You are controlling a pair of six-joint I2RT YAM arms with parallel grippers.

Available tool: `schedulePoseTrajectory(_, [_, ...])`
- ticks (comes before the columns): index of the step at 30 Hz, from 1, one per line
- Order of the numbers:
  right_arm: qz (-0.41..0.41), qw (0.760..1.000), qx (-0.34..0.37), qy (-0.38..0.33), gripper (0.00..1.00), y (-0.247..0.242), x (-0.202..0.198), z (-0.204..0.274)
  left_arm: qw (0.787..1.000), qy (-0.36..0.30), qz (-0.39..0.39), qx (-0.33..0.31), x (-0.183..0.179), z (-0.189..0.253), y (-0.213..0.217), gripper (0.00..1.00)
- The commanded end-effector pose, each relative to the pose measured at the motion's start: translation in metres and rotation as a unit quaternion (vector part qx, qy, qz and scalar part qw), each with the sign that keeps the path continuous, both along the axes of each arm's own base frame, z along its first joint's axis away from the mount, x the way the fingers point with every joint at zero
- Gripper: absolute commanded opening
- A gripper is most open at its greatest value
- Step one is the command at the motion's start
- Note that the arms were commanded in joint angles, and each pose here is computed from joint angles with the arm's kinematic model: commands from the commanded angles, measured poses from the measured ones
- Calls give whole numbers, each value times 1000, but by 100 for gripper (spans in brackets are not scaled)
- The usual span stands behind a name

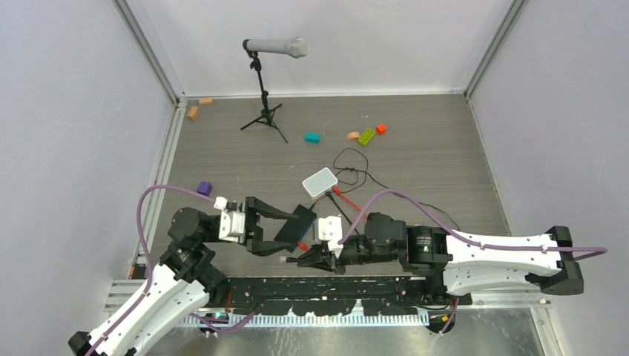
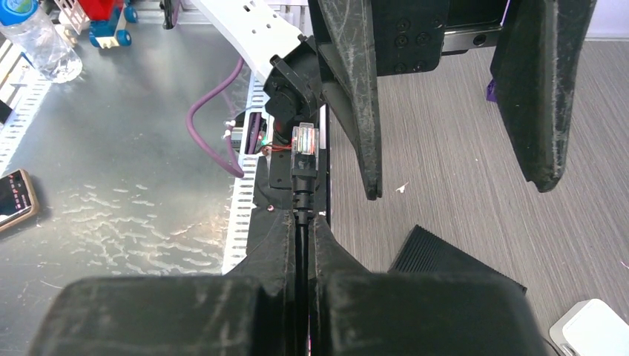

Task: Insert the plug into the switch port
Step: Pick up the connector from the center of the board.

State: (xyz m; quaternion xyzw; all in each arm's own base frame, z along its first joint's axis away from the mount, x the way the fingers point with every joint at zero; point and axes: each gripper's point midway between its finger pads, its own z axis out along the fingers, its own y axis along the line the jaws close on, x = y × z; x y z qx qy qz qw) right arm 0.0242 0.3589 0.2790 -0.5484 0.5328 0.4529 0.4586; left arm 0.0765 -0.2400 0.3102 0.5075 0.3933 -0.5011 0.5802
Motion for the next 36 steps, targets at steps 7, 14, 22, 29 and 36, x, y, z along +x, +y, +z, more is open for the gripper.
schedulePoseTrajectory(7, [-12, 996, 89, -18, 2, -11, 3, 49, 999, 42, -5, 12, 7, -3, -7, 58])
schedulePoseTrajectory(14, [-20, 996, 83, -21, 1, -14, 6, 46, 997, 77, 31, 0, 19, -5, -7, 54])
schedulePoseTrajectory(22, [-100, 994, 39, -27, 0, -20, 35, 22, 915, 318, 248, 10, 99, -31, 2, 51])
schedulePoseTrajectory(29, [-265, 949, -133, -105, 0, -61, 96, -31, 827, 438, 351, 23, 146, -90, 24, 62])
schedulePoseTrajectory(36, [-359, 849, -319, -220, 1, -82, 141, -82, 755, 472, 455, 8, 169, -135, 71, 60])
